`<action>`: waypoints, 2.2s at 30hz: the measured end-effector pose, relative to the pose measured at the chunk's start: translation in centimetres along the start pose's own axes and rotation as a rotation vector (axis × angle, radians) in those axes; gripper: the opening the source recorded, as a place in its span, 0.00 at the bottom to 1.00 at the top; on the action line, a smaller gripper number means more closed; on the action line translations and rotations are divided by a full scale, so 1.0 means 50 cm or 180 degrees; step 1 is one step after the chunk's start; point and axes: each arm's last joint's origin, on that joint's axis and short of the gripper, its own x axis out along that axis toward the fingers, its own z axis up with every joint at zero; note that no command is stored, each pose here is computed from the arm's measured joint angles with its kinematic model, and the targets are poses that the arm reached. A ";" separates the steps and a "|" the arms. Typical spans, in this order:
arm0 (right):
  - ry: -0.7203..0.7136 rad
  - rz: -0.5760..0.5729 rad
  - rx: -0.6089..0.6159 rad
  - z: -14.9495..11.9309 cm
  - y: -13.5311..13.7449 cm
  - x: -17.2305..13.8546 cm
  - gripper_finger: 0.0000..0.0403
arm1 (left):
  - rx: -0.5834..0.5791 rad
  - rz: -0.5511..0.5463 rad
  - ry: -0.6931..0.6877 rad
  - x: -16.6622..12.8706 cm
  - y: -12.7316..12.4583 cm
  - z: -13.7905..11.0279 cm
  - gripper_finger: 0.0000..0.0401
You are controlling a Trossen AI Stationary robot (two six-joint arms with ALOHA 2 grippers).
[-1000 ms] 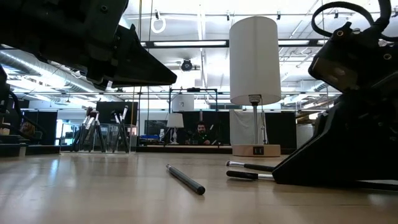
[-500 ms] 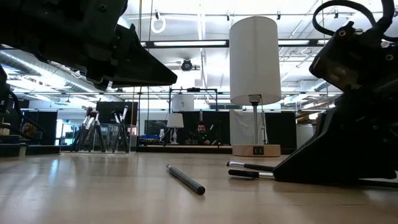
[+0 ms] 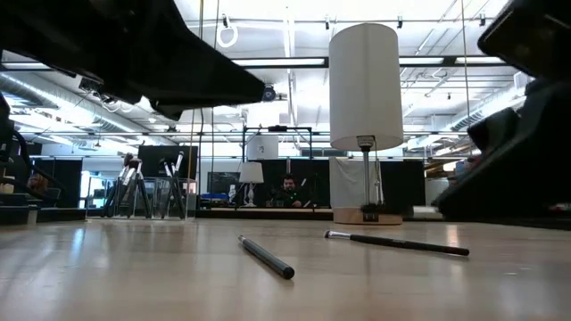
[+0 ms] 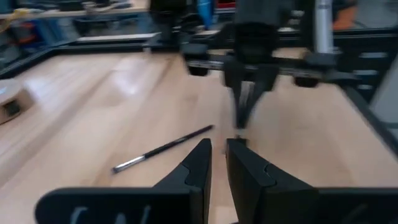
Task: Put items in baskets/containers
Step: Put the black eye groomer brush into the transparent organizer
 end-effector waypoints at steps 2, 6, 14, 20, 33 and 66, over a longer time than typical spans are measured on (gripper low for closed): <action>-0.0134 0.0051 0.0005 0.003 0.005 -0.006 0.01 | 0.0044 -0.0188 -0.0004 -0.002 -0.006 0.002 0.13; -0.0645 0.0376 0.0163 0.010 0.010 -0.023 0.01 | 0.0035 -0.0453 0.0030 -0.004 -0.012 0.002 0.13; -0.1902 0.1150 0.0265 0.047 -0.009 -0.080 0.01 | 0.0235 -0.0891 -0.0556 0.040 -0.053 -0.011 0.31; -0.2136 0.1367 0.0071 0.072 0.002 -0.083 0.01 | 0.0437 -0.0595 -0.0824 0.110 -0.094 0.019 0.52; -0.2386 0.1818 -0.0226 0.109 0.032 -0.087 0.02 | 0.0645 -0.1180 -0.1354 0.131 -0.138 0.104 0.54; -0.2343 0.1930 -0.0262 0.112 0.032 -0.081 0.02 | 0.0796 -0.1635 -0.1755 0.142 -0.138 0.143 0.11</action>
